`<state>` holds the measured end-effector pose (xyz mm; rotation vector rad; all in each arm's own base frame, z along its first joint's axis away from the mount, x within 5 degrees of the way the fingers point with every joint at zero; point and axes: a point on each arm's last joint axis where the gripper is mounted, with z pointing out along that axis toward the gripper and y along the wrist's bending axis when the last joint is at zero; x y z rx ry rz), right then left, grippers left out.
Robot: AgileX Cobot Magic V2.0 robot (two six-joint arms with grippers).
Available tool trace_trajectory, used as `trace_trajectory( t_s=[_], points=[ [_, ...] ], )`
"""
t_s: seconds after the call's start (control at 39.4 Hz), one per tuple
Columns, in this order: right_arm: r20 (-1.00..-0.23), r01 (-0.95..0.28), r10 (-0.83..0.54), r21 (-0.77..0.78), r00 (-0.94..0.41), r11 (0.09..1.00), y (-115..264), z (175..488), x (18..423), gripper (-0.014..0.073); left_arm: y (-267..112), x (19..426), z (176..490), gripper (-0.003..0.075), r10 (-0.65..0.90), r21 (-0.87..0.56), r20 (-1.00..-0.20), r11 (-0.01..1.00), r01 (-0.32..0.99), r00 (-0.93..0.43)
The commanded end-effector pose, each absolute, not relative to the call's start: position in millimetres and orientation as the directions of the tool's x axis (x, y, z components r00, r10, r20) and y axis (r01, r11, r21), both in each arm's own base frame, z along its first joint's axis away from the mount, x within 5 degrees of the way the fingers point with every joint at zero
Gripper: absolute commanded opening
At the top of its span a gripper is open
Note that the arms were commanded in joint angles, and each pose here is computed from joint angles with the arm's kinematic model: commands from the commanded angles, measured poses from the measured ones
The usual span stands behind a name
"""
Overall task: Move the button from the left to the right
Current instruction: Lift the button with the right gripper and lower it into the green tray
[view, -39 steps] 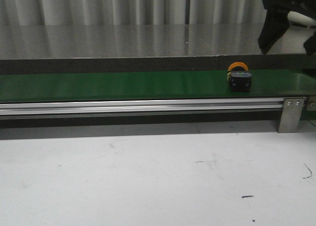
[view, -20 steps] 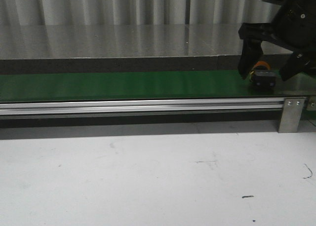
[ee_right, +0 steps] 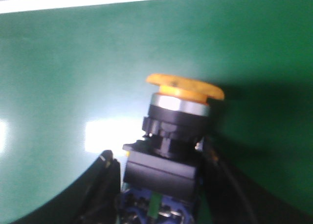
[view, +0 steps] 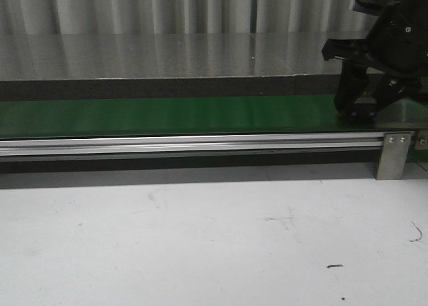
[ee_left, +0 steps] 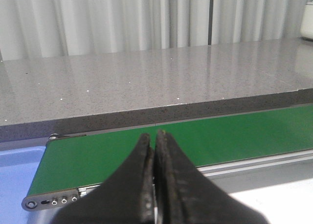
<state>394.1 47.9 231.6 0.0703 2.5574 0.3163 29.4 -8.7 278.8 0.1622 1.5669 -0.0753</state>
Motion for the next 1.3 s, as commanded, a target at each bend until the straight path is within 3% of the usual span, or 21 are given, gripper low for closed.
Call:
trace_trajectory(
  t_s=[0.0,0.18,0.48,0.66,0.84,0.91,1.07,1.17,1.27],
  points=[
    [-0.613,-0.03,0.138,0.255,-0.778,0.967,45,270,392,0.0163,-8,23,293,-0.0021,0.027,0.044,-0.993,0.988,0.147,0.114],
    [-0.649,0.008,0.168,0.242,-0.742,0.97,21,291,384,0.0162,-8,23,293,-0.0021,0.027,0.044,-0.993,0.988,0.147,0.114],
    [-0.72,0.167,0.17,0.076,-0.673,0.983,-65,317,364,0.0162,-8,23,293,-0.0021,0.027,0.044,-0.993,0.988,0.147,0.114],
    [-0.698,0.288,0.247,0.061,-0.672,0.956,-113,301,362,0.0163,-8,23,293,-0.0021,0.027,0.044,-0.993,0.988,0.147,0.114],
    [-0.665,0.352,0.288,0.04,-0.689,0.935,-145,265,371,0.0169,-8,23,293,-0.0021,0.027,0.044,-0.993,0.988,0.147,0.114],
    [-0.643,0.366,0.302,0.036,-0.704,0.93,-154,249,375,0.0212,-8,23,293,-0.0021,0.027,0.044,-0.993,0.988,0.147,0.114],
    [-0.616,0.372,0.314,0.036,-0.722,0.928,-158,230,381,0.0388,-8,23,293,-0.0021,0.027,0.044,-0.993,0.988,0.147,0.114],
    [-0.622,0.372,0.312,0.036,-0.718,0.927,-158,229,382,0.0498,-8,23,293,-0.0021,0.027,0.044,-0.993,0.988,0.147,0.114],
    [-0.639,0.372,0.307,0.035,-0.705,0.928,-158,237,382,0.0542,-8,23,293,-0.0021,0.027,0.044,-0.993,0.988,0.147,0.114]
  ],
)
